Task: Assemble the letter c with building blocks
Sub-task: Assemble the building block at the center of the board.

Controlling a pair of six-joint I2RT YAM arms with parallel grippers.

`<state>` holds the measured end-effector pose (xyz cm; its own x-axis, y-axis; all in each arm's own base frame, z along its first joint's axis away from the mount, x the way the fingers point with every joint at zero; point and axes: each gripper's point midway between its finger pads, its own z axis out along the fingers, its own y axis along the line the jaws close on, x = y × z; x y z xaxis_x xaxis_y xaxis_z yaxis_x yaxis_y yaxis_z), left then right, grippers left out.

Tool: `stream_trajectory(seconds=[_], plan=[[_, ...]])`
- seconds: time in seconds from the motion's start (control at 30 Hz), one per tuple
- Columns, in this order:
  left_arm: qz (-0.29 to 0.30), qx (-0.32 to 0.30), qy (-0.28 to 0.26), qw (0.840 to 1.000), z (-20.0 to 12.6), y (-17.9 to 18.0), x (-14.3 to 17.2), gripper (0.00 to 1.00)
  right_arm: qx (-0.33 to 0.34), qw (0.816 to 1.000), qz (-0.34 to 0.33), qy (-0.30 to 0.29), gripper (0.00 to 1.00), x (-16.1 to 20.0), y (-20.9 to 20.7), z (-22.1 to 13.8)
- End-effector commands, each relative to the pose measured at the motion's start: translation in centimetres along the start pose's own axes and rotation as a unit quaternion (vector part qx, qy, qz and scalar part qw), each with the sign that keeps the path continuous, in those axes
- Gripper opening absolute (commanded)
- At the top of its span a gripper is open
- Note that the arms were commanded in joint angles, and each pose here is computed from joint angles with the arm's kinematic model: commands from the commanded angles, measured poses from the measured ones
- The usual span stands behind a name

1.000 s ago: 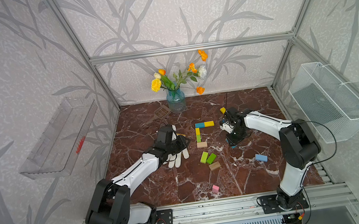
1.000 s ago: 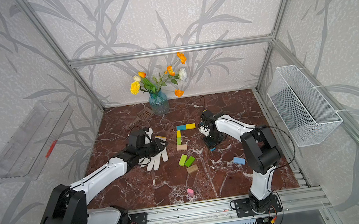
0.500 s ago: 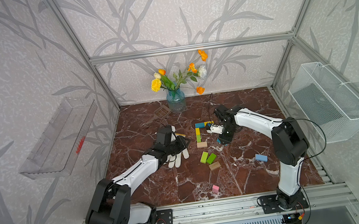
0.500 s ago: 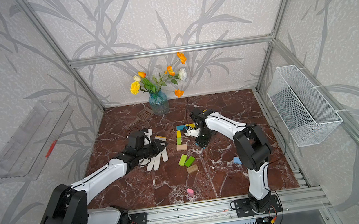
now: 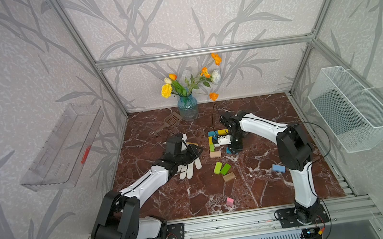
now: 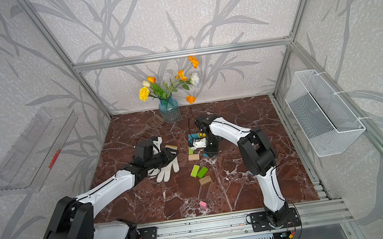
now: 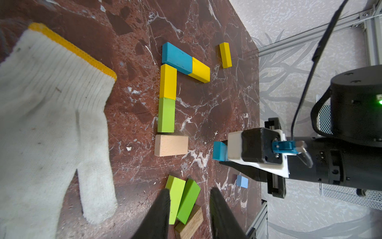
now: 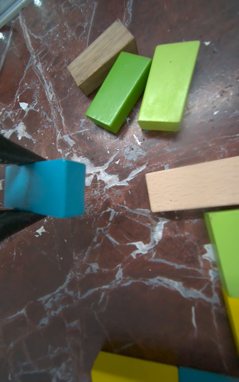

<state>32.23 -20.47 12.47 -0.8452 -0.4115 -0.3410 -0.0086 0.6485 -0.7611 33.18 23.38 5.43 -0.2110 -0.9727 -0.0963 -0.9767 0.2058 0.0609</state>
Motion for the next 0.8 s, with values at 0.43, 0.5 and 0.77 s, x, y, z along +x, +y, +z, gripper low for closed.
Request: stream_trajectory(seconds=[0.43, 0.5, 0.77], plan=[[-0.006, 0.013, -0.007, 1.0, -0.3, 0.0, -0.3, 0.34, -0.004, 0.996, -0.072, 0.058, 0.02, -0.2, 0.5, 3.2], [-0.006, 0.012, -0.008, 1.0, -0.3, 0.0, -0.2, 0.34, 0.003, 0.996, -0.076, 0.056, 0.02, -0.4, 0.2, 3.2], [-0.007, 0.014, -0.008, 1.0, -0.3, 0.0, -0.3, 0.34, 0.017, 0.995, -0.083, 0.053, 0.02, -1.3, -0.8, 3.1]])
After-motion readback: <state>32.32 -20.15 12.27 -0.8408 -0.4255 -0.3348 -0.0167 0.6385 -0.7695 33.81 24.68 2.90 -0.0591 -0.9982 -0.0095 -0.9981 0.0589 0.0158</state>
